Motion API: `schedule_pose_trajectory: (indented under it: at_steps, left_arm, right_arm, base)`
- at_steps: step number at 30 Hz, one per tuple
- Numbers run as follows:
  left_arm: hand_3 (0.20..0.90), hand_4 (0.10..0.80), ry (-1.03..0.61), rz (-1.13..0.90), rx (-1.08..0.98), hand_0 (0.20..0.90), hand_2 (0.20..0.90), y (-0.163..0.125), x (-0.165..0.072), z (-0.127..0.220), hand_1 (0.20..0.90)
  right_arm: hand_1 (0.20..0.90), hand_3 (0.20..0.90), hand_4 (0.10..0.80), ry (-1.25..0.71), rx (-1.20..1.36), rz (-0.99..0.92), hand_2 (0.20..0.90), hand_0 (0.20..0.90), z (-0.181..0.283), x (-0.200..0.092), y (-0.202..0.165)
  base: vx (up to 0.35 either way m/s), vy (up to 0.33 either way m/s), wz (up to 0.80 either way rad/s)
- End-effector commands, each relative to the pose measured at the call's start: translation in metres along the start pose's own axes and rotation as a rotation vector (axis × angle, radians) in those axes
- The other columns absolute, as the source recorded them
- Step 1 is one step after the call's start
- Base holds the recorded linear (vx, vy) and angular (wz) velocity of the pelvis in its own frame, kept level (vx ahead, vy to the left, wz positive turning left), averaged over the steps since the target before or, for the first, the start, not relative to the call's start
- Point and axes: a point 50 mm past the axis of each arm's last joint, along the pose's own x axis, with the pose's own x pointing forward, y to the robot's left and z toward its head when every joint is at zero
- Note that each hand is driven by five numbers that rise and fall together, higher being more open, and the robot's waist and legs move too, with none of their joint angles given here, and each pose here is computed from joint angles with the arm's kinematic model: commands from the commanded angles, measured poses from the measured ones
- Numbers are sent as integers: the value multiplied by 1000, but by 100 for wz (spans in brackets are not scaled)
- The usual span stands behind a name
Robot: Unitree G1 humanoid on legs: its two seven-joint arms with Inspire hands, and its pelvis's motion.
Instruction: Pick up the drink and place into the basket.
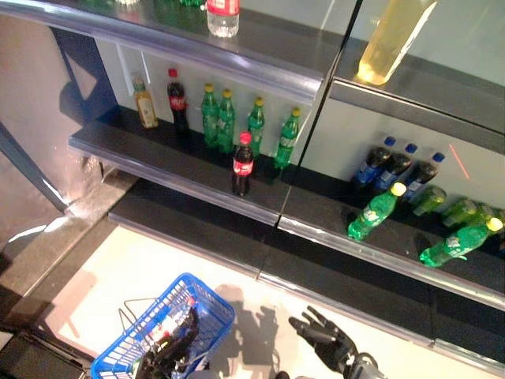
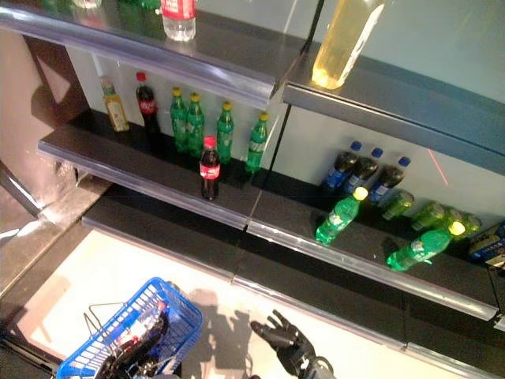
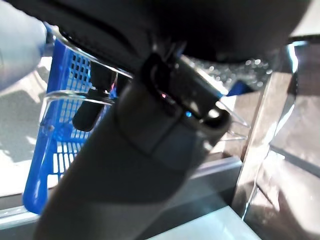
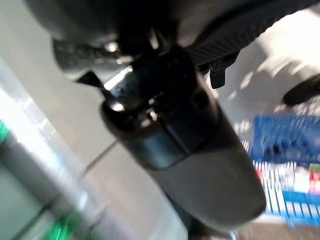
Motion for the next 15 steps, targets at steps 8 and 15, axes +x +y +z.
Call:
schedule_pose_trajectory:
  at_steps: [8, 15]
  left_arm:
    - [200, 100, -178, -18, -103, 300, 300, -2, 10, 29, 300]
    - [200, 100, -163, -11, -124, 300, 300, -2, 10, 23, 300]
  right_arm:
    - [900, 900, 800, 185, -81, -306, 900, 900, -40, -4, -56]
    - [900, 900, 800, 268, -123, -386, 900, 900, -56, -16, -73]
  base:
    - [17, 17, -10]
    - [-34, 0, -3]
